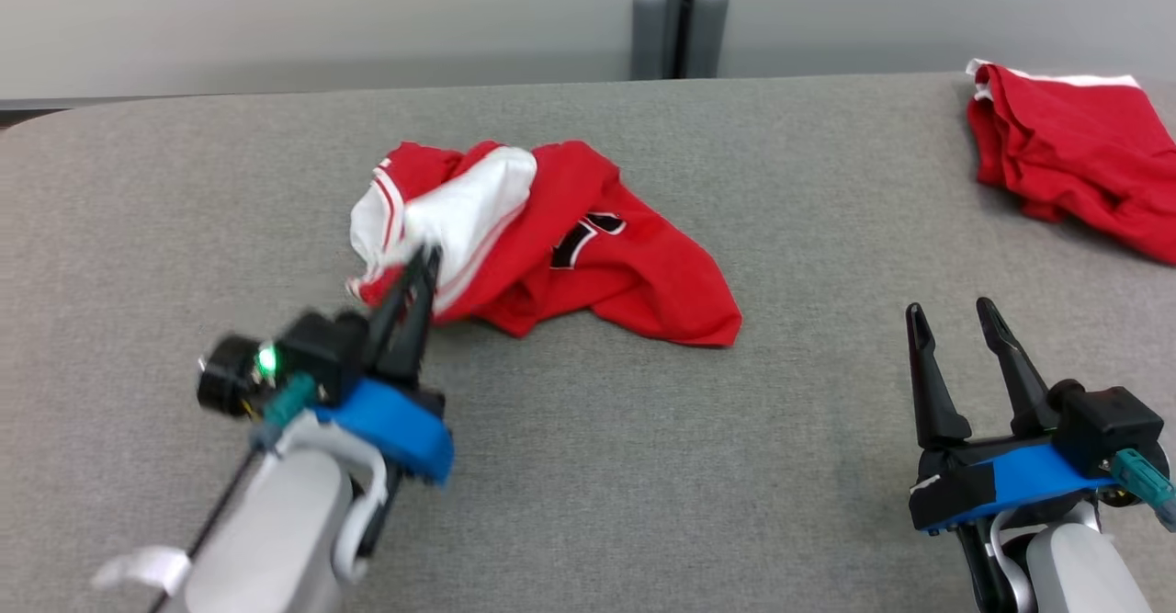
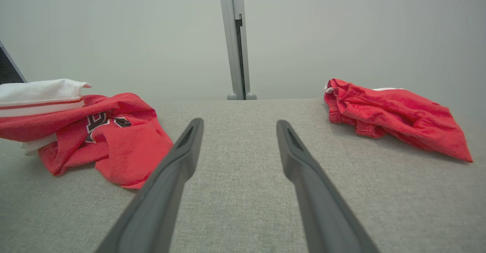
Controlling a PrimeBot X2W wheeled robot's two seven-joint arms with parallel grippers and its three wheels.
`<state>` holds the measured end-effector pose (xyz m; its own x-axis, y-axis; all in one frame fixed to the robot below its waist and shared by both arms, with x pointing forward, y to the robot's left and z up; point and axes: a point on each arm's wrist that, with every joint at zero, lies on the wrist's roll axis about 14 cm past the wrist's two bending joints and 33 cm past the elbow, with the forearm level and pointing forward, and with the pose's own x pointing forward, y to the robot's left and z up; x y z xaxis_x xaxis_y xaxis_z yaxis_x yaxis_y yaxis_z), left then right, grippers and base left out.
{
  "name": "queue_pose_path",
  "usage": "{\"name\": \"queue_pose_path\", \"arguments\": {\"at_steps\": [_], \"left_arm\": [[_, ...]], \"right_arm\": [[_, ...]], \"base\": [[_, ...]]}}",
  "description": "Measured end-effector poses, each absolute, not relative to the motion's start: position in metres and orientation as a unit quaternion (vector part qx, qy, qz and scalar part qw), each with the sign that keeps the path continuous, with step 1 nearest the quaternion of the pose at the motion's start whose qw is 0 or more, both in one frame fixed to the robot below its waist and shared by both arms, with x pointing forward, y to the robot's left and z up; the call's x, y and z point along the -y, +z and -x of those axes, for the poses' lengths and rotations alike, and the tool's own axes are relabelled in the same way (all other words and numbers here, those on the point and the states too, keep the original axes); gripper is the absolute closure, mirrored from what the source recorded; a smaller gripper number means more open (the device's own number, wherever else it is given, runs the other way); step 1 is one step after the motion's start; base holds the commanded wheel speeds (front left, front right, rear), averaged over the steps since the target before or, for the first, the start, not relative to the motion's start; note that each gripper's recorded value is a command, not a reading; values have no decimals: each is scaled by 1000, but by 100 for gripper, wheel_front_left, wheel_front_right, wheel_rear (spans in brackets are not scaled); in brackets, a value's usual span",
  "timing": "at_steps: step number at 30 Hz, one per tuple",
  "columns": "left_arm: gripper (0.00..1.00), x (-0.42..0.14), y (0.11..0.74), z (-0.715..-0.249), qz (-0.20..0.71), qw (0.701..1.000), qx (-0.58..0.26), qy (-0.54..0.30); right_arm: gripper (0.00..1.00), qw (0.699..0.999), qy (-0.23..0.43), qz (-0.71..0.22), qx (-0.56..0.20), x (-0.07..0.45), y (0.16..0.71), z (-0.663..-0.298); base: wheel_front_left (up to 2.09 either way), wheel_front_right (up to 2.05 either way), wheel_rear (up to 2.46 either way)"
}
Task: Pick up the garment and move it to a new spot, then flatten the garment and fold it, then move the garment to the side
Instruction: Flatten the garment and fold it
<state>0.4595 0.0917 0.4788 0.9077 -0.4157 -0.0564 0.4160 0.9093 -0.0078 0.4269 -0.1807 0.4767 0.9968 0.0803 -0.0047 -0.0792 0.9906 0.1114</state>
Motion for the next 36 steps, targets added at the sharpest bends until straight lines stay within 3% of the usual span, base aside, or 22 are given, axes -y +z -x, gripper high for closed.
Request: {"name": "queue_pose_path", "arguments": {"at_steps": [12,21,26,27,29,36], "left_arm": [[100,-108,420,-367,51,979,-120,-157],[100,-163,400,-339,40,985,-154,-72],[100,-167,399,-332,38,985,-157,-66],[80,-168,400,-333,39,985,-156,-65],[0,-168,404,-335,45,986,-147,-58],[0,-167,432,-351,57,993,-97,-47]], "right_arm": [[0,996,65,-59,-9,162,478,-425],[0,995,72,-63,-14,156,475,-425],[0,995,74,-66,-15,153,474,-426],[0,995,75,-66,-15,152,474,-425],[0,995,75,-66,-14,152,475,-425],[0,995,69,-69,-12,156,477,-421]], "base": [[0,0,0],[0,0,0],[0,0,0],[0,0,0],[0,0,0],[0,0,0]]}}
